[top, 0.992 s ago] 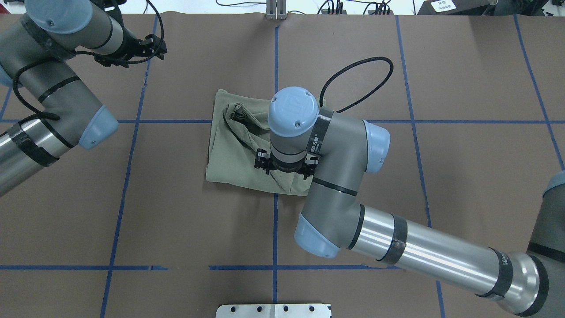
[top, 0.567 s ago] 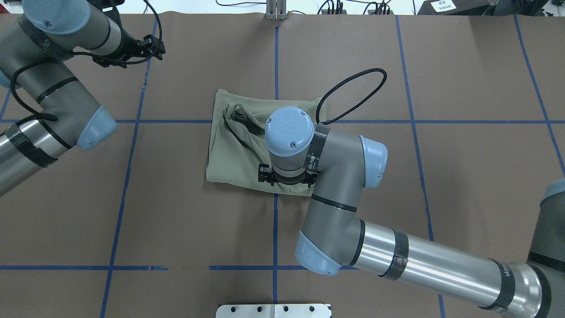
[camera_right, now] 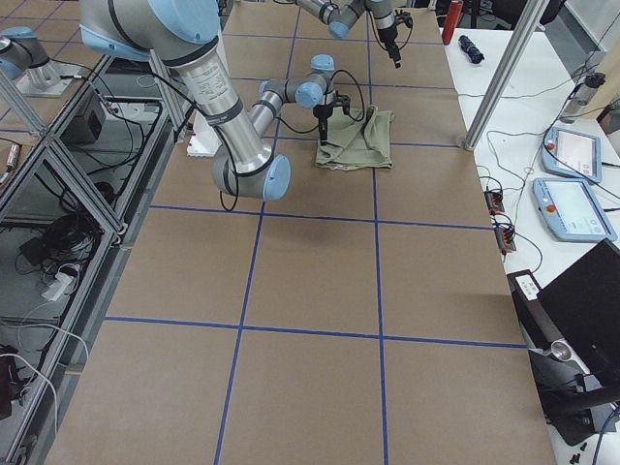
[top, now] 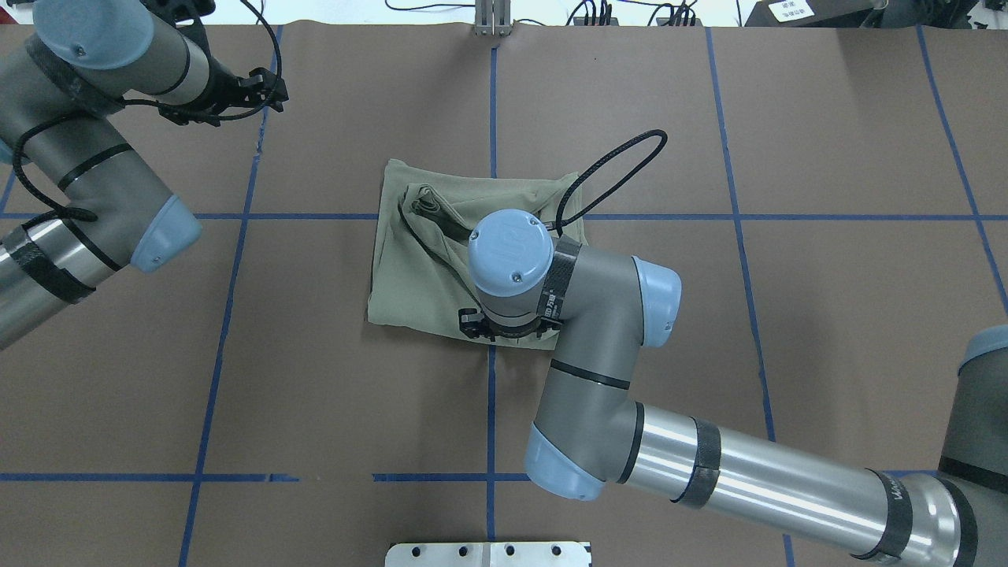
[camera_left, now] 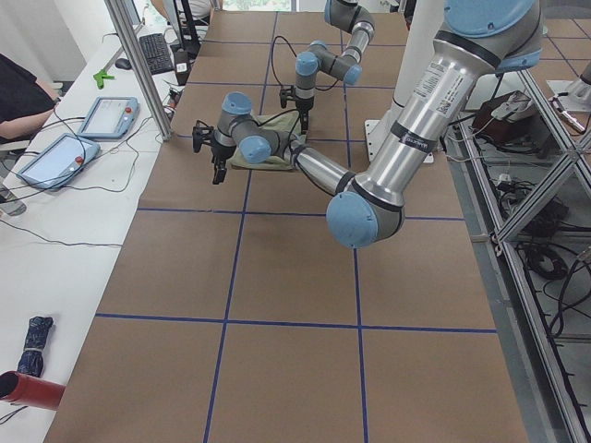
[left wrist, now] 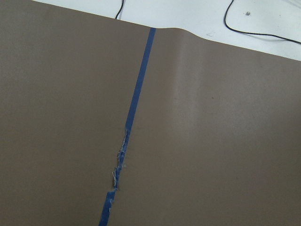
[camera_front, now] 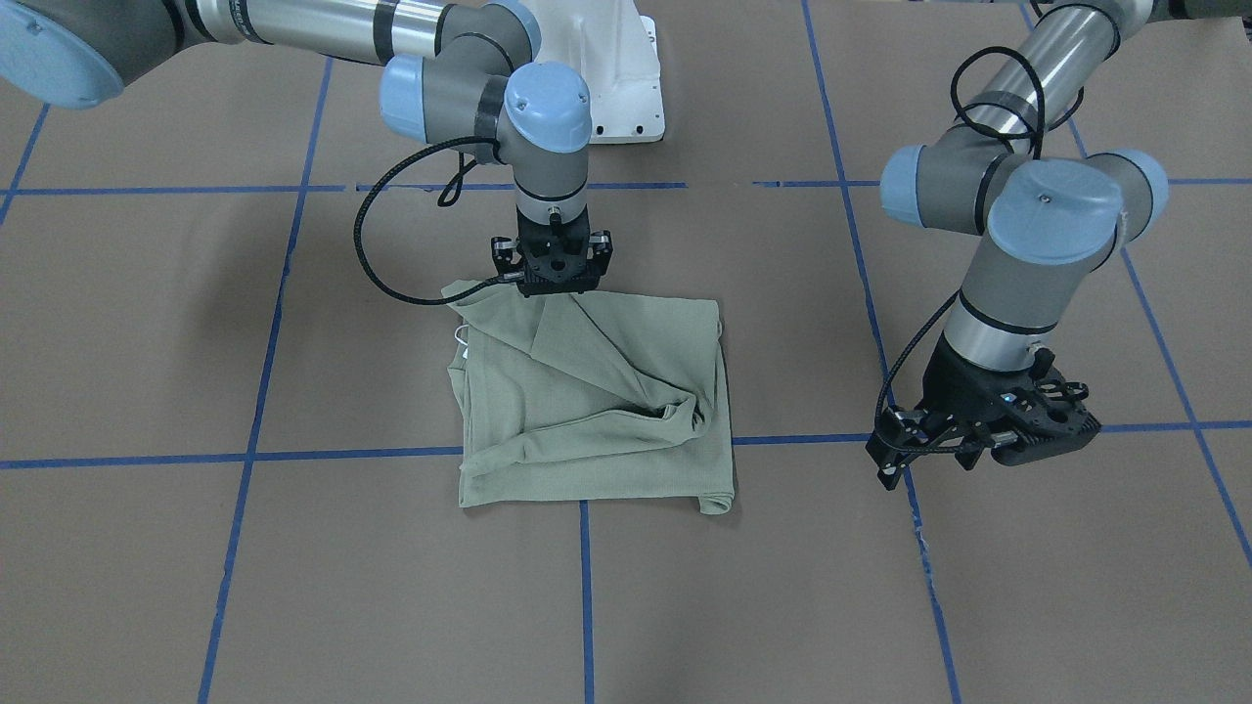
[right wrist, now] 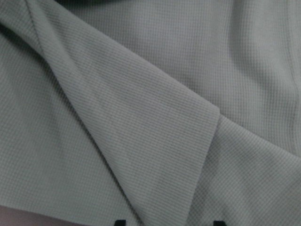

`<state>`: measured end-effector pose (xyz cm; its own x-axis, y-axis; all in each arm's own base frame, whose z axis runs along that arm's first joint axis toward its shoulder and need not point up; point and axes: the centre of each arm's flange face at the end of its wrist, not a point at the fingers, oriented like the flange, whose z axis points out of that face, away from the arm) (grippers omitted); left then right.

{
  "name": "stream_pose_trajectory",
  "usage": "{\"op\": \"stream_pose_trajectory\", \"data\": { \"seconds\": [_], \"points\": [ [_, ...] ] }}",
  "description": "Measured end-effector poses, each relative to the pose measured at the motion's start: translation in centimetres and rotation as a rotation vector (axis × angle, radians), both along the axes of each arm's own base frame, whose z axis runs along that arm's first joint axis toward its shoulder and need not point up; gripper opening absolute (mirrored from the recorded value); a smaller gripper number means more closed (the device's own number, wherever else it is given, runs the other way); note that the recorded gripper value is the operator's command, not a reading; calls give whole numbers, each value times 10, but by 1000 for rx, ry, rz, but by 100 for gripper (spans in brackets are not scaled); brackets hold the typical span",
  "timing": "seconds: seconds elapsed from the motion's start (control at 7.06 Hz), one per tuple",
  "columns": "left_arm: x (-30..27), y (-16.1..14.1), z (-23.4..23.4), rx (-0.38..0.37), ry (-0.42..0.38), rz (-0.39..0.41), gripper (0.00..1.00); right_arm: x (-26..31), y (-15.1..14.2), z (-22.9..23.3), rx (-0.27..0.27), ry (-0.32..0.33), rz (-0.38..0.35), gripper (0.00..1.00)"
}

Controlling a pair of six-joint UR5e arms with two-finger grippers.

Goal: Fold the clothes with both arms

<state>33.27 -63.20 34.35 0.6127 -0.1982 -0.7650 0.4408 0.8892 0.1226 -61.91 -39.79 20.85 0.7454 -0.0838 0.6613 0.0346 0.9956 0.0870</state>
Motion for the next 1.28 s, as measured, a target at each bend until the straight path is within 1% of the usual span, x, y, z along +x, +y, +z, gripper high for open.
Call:
{"op": "stream_pose_trajectory", "data": {
  "seconds": [0.43,0.57,0.71,0.85,1.28],
  "points": [
    [0,0,0,0,0,0,100,-7,9,3,-7,-3,-23,48],
    [0,0,0,0,0,0,100,-6,9,2,-8,-5,-24,36],
    [0,0,0,0,0,0,99,-4,10,3,-8,-6,-24,13],
    [0,0,0,0,1,1,99,0,11,6,-7,-7,-25,0],
    [0,1,-5,2,8,-2,98,17,18,20,11,-9,-38,0]
  ]
}}
